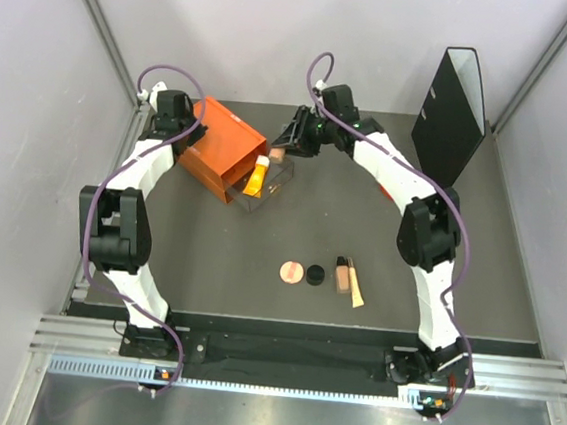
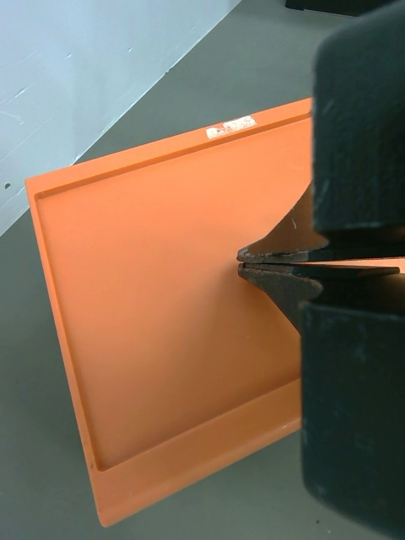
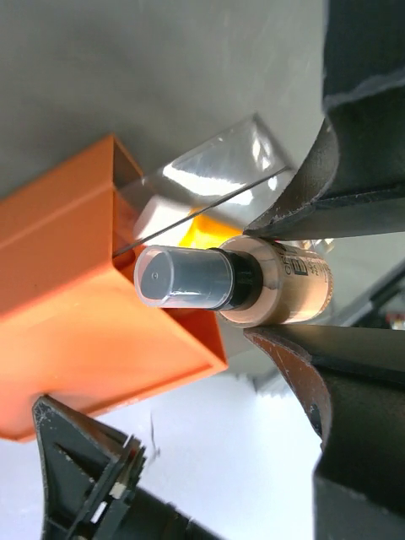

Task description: Organize the makeup

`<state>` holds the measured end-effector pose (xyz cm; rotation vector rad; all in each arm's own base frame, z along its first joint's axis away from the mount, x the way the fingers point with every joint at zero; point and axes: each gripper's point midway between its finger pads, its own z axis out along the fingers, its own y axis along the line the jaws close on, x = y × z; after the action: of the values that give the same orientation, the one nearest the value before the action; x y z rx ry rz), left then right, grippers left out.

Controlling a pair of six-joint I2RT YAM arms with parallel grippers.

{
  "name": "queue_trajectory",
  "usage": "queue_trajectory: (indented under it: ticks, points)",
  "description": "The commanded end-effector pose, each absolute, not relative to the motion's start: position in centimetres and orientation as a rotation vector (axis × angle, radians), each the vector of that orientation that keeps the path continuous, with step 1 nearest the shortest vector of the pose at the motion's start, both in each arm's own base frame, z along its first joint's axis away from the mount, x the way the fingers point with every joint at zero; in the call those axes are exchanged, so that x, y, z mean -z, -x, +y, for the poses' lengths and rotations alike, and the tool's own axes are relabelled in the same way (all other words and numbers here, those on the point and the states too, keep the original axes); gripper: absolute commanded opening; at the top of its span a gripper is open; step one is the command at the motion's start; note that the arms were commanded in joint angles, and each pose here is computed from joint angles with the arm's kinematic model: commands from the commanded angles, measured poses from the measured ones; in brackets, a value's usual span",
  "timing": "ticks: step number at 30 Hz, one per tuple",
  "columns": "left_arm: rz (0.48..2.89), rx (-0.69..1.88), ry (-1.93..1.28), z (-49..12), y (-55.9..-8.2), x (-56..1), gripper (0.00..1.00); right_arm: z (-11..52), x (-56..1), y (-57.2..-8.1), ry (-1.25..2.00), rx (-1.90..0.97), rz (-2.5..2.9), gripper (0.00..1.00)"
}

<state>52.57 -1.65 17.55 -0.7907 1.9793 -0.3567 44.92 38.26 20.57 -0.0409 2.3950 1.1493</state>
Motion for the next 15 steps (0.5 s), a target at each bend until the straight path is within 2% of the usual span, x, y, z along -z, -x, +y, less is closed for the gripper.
queue_trajectory:
  ticks: [1,15]
  points:
    - [2.219,0.255,0.831,-1.9,-49.4,-10.2,0.00,42.5,-25.9,-45.3,0.022,-1.429,2.243,0.00]
    - [2.227,0.267,0.838,-2.0,-49.9,-9.5,0.00,44.4,-24.9,-42.3,-0.043,-1.620,2.386,0.02]
